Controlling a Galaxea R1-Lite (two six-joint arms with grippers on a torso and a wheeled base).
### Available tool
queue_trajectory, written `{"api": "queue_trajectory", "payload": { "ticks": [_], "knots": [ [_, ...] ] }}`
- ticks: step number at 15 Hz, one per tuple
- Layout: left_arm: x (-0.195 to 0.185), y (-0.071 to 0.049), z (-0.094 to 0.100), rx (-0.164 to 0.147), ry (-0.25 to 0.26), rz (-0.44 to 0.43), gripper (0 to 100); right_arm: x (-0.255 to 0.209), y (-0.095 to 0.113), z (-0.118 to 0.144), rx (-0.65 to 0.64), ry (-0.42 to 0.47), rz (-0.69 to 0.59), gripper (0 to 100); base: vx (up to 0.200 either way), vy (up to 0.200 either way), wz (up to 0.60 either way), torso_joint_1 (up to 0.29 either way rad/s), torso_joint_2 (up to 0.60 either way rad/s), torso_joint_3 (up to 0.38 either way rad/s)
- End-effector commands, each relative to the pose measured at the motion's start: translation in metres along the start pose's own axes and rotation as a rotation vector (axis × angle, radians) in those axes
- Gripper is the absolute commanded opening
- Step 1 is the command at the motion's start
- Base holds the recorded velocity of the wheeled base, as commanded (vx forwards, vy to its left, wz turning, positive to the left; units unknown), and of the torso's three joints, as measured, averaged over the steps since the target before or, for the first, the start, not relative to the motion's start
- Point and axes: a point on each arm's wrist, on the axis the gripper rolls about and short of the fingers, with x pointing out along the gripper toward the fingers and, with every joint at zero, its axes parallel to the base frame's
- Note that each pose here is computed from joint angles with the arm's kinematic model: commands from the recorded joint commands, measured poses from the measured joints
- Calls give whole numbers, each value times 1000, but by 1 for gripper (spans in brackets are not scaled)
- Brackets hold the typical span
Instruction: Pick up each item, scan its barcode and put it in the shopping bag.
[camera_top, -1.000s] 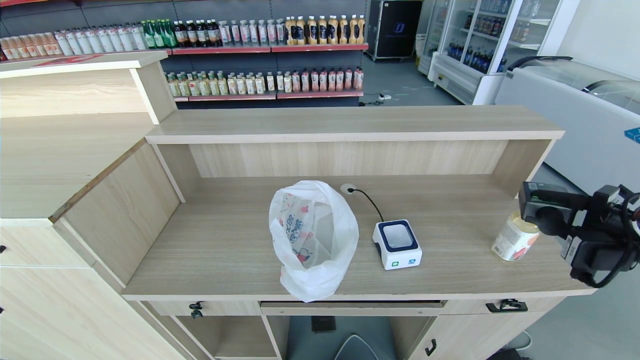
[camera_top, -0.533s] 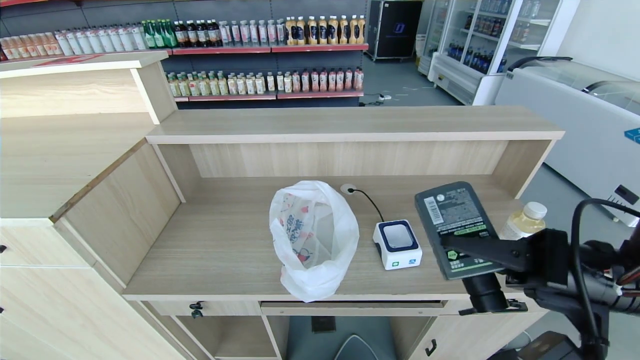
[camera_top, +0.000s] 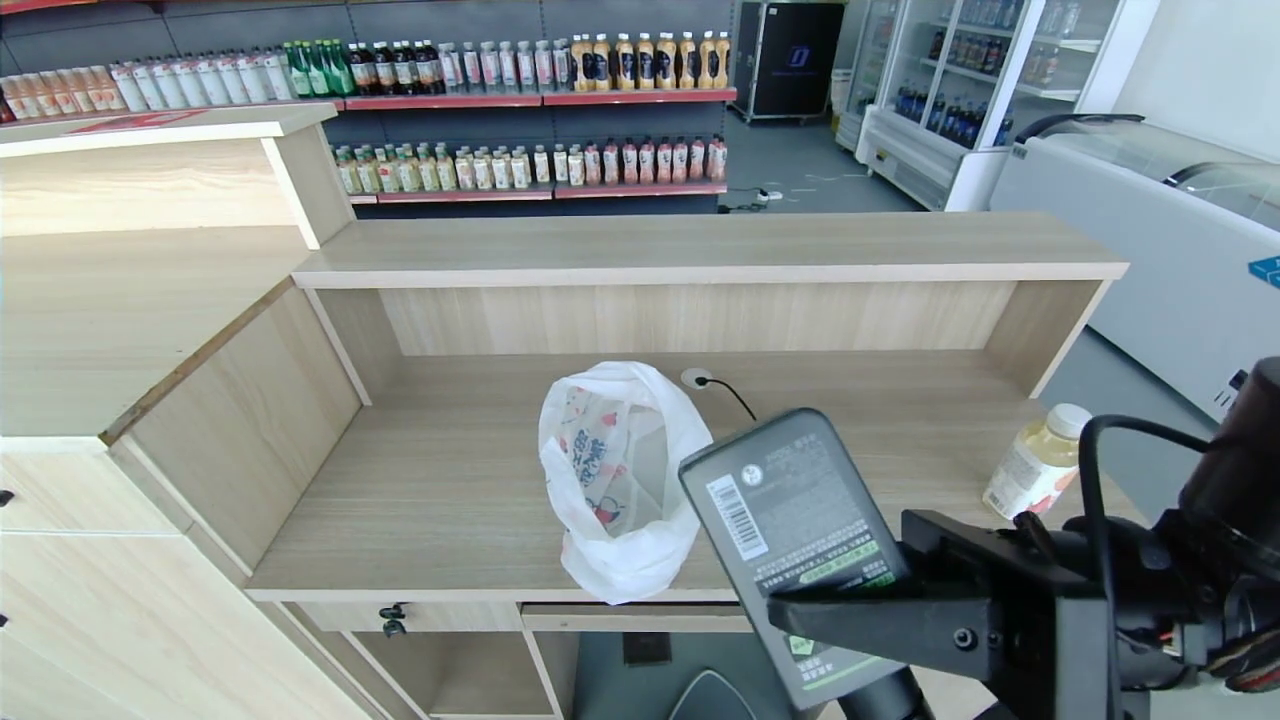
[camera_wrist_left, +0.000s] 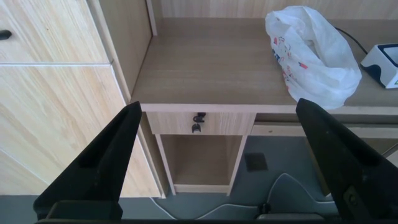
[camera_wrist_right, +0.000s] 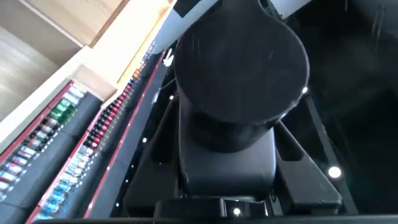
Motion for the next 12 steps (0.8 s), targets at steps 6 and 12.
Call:
{"api": "queue_trajectory", "payload": {
  "ticks": [6,12],
  "knots": [
    [0,0,0,-1,-1,0,100,17,5,25,153,-111,-18,0,0,0,0,0,0,0],
    [0,0,0,0,1,0,100,28,26,42,340,-188,49,0,0,0,0,0,0,0]
  ]
}}
